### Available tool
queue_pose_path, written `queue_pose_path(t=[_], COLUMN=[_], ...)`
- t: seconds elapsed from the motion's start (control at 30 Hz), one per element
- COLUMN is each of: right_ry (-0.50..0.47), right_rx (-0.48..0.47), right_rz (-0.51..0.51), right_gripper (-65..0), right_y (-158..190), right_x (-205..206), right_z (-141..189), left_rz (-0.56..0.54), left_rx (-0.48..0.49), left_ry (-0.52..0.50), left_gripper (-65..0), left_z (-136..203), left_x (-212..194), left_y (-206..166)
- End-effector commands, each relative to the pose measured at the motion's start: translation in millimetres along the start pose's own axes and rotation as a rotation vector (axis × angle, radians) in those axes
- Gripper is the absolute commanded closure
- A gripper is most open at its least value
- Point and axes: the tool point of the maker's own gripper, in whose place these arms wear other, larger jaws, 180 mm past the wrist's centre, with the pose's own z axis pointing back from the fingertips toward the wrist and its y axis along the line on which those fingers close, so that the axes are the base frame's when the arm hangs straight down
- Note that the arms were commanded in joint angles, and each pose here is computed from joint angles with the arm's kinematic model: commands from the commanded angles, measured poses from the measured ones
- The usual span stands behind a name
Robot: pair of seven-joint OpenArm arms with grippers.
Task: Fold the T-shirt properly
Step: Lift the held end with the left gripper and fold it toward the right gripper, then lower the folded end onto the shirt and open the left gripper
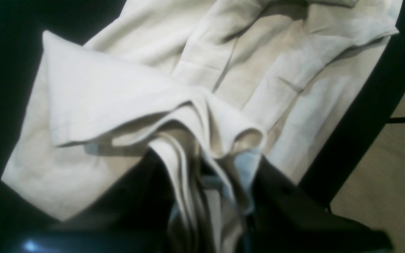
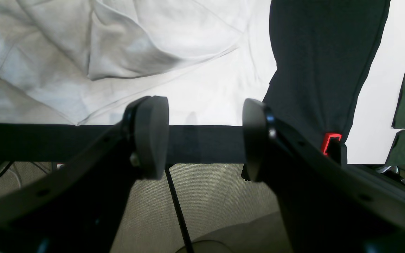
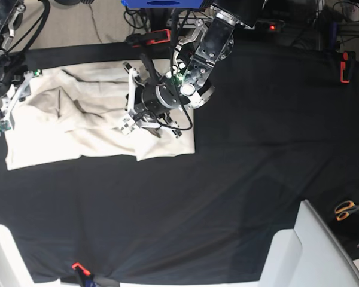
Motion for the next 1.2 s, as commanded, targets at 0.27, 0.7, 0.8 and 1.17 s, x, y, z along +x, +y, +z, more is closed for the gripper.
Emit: queue_pose_path(t=[0.27,0.7,0.8,1.17], right_ry=[-0.037,-0.037,-0.038,-0.023], right_rx=[-0.021,-0.021,-0.021,-0.008], right_rz=[0.003,0.003,0.003,-0.001], right_gripper=[-32.1,-32.1,-32.1,-32.1], right_y=[-7.1,-7.1,-7.1,-4.4], right_x=[10.4,10.4,10.7,6.3], right_z=[3.5,3.5,3.6,-0.5], left_rz=[-0.025,-0.090,-0.112,-0.002], left_rx=[-0.014,-0.079,-0.160,-0.376], left_ry=[-0.064,-0.022,-0.035,-0.119], left_gripper=[-0.8,-36.5,-36.4,-36.0], left_z=[0.4,-31.2,-38.7,-39.6], left_x=[24.0,39.5,52.0,98.0], left_y=[-6.0,-12.7,-29.6,-52.3])
